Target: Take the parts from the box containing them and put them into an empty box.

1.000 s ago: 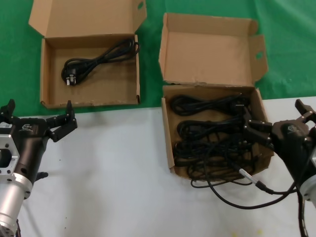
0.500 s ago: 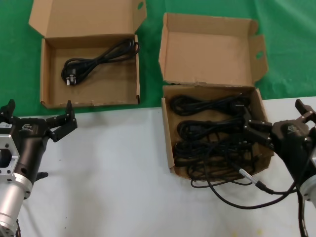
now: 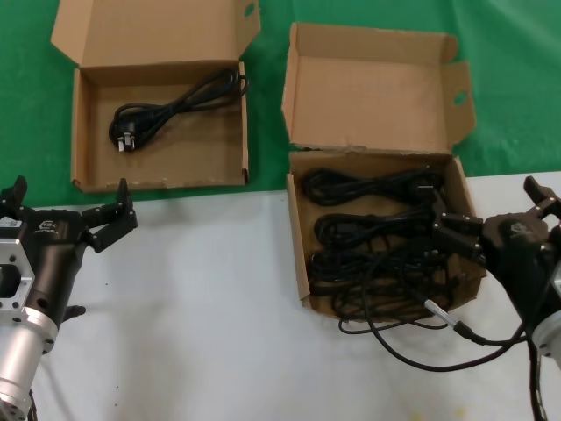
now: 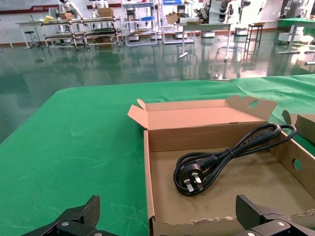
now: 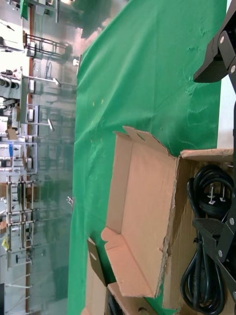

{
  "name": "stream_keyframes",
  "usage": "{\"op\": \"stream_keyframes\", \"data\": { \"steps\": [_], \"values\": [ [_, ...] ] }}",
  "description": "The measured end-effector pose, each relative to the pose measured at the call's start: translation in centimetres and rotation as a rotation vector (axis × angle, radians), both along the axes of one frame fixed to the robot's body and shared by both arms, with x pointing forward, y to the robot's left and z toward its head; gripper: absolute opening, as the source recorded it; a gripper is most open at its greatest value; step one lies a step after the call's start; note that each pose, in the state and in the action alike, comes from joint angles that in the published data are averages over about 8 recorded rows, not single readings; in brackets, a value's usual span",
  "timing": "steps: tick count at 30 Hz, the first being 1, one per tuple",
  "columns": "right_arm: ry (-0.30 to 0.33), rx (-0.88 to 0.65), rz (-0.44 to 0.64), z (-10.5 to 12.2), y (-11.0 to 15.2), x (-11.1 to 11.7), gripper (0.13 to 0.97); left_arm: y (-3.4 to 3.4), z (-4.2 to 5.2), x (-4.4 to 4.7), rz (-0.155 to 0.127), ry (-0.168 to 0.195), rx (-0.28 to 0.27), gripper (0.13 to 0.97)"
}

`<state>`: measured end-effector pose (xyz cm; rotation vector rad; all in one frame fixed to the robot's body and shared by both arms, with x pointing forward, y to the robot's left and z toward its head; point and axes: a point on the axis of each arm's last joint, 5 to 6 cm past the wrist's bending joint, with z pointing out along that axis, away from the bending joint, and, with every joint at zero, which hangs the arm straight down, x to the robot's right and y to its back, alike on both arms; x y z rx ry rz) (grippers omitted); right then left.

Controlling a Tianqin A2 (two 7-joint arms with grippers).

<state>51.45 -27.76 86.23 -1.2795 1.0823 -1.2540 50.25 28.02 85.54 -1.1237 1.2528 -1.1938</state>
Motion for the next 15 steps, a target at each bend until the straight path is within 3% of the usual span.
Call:
{"op": "stream_keyframes", "data": {
  "steps": [15],
  "values": [
    [0.000, 0.000, 0.000, 0.00, 0.00, 0.00, 0.966, 0.00, 0.00, 0.00, 0.000, 0.000, 0.000, 0.966]
  ]
}}
